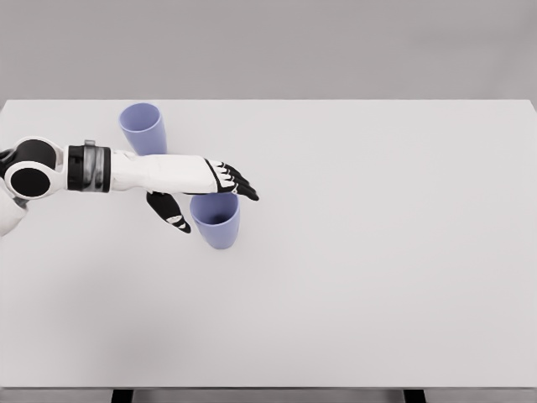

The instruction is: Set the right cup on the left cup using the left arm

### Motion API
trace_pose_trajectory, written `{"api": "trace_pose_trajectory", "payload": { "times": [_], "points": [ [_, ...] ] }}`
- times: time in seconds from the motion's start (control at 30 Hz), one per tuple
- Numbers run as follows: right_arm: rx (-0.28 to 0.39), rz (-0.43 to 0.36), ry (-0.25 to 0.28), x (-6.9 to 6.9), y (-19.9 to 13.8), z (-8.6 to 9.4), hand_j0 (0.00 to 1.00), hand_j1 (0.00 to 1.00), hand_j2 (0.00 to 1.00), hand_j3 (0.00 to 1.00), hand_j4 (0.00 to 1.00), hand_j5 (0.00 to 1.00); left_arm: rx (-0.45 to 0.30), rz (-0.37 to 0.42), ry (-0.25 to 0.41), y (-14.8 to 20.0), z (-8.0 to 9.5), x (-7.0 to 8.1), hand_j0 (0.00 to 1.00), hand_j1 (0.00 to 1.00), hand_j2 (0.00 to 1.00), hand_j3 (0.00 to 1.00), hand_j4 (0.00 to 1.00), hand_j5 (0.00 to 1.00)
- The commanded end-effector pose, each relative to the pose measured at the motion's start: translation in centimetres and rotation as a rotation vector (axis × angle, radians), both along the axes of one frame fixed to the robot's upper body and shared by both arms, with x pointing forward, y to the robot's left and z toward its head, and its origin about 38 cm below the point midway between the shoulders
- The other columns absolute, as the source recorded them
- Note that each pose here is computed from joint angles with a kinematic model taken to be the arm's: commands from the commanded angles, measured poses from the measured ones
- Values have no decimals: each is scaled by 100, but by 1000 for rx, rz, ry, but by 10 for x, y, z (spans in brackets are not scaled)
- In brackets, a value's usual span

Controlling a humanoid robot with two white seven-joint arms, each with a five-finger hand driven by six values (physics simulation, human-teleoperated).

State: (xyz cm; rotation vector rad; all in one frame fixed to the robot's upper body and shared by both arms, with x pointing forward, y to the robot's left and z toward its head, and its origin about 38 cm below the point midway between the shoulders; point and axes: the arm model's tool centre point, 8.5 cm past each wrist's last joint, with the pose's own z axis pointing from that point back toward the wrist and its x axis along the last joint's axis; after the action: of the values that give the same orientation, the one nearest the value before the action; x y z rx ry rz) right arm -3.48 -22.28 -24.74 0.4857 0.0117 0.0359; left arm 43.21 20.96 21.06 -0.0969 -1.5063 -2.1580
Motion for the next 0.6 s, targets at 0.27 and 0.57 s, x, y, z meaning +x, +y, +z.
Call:
{"api": "trace_pose_trajectory", "payload": {
  "times": [0.27,0.57],
  "points": [
    [1,2,0,0,0,0,100,100,100,100,100,100,-11,-1,3,-3,1,0,100,100,100,100,100,100],
    [1,2,2,0,0,0,100,100,100,100,100,100,8,8,-3,0,-2,3,100,100,100,100,100,100]
  ]
}}
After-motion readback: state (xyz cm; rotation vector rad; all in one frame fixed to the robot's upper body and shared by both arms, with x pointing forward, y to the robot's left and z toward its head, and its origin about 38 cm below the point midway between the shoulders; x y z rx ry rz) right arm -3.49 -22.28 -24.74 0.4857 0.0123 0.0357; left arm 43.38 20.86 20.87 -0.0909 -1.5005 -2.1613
